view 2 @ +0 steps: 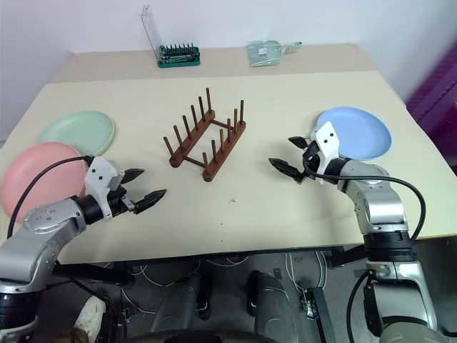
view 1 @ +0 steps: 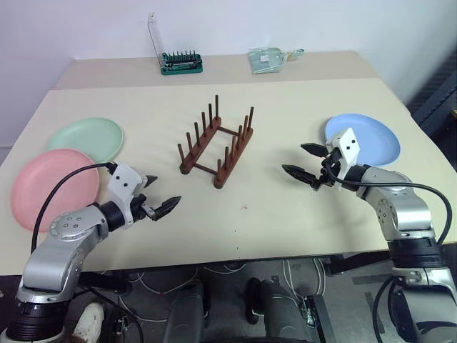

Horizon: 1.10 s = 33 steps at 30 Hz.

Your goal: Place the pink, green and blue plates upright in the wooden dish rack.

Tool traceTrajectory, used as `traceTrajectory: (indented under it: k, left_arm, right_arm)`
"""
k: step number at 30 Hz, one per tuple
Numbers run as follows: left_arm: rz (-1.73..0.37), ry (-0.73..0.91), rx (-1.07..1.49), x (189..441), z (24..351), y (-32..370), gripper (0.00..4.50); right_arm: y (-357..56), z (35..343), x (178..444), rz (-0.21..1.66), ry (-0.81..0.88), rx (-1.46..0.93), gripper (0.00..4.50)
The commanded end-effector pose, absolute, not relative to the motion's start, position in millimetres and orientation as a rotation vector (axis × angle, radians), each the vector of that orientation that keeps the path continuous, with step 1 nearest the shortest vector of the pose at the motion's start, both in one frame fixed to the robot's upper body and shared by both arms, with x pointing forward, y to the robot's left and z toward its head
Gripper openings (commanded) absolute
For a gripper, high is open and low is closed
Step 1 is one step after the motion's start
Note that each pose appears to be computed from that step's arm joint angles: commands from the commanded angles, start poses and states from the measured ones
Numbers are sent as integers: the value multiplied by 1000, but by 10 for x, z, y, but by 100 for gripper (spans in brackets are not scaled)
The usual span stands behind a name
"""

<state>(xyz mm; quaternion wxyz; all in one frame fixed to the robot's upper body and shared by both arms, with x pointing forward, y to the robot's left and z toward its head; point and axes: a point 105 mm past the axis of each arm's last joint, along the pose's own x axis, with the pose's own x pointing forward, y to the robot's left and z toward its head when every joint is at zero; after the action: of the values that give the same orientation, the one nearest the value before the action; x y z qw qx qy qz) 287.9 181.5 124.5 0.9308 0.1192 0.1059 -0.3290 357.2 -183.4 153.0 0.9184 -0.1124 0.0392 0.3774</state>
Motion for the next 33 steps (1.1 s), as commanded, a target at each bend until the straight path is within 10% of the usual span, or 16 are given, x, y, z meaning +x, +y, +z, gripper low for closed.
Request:
traceTrajectory:
  k: [1,33]
  left_arm:
    - [-713,156,269,2879,1350,1649,450]
    - [-650,193,142,3409,866,666,450]
  right_arm:
    - [-1831,1679,3592,773,22,-259,446]
    - [-1984,1640,3531,687,18,-302,446]
